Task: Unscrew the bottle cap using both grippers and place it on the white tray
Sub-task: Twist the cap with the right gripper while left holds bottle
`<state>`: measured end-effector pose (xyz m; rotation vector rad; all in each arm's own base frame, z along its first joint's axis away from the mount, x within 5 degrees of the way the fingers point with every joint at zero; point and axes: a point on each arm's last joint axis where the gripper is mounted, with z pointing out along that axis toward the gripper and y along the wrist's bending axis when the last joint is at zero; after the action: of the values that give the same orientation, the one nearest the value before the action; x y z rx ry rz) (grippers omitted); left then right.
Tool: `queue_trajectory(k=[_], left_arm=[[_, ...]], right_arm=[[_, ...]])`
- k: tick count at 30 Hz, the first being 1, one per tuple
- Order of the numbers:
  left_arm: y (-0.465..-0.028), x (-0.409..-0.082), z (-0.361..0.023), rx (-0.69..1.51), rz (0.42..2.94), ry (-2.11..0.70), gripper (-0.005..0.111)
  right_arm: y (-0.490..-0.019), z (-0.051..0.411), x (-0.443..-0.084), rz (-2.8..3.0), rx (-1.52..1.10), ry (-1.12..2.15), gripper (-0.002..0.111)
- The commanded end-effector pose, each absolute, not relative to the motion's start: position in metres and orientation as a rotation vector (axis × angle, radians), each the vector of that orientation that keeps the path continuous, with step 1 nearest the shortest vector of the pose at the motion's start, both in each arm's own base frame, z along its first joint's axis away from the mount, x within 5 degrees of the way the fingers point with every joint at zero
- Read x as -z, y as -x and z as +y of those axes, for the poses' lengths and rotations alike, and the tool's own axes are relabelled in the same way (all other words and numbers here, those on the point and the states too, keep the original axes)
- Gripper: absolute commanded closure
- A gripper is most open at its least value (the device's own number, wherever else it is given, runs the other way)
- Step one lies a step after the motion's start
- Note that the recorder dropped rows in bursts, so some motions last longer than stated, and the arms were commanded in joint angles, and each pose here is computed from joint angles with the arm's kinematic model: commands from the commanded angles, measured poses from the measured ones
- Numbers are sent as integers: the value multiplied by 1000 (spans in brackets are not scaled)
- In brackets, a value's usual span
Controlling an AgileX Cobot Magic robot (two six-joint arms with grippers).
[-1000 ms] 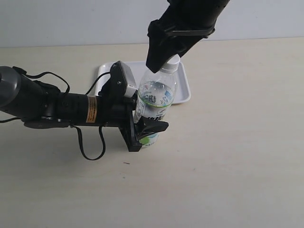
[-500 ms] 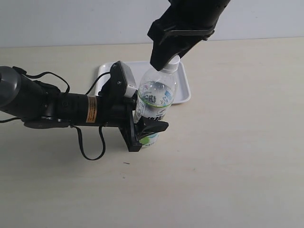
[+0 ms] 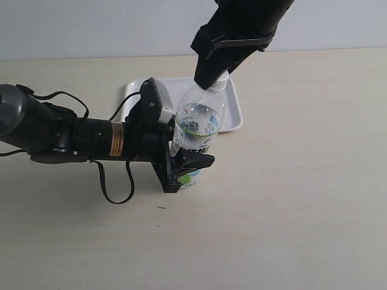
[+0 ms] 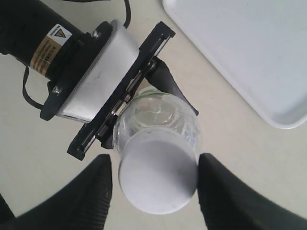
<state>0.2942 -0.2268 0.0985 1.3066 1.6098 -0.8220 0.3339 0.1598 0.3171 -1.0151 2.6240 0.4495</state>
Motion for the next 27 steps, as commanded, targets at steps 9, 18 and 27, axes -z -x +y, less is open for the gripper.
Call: queue_trajectory(k=[9,18,27], left_arm=[[-295,-102,-227,839,1610,-1277,107],[-295,-102,-227,852,1626,-1262,107],[-295,-102,-227,852,1626,-1262,107]], right_arm=[[-333,160,-318,2580,-435,1092,98],[-333,160,-318,2343,-355,1473,108],[-333,160,-318,2000,-255,1867,108]])
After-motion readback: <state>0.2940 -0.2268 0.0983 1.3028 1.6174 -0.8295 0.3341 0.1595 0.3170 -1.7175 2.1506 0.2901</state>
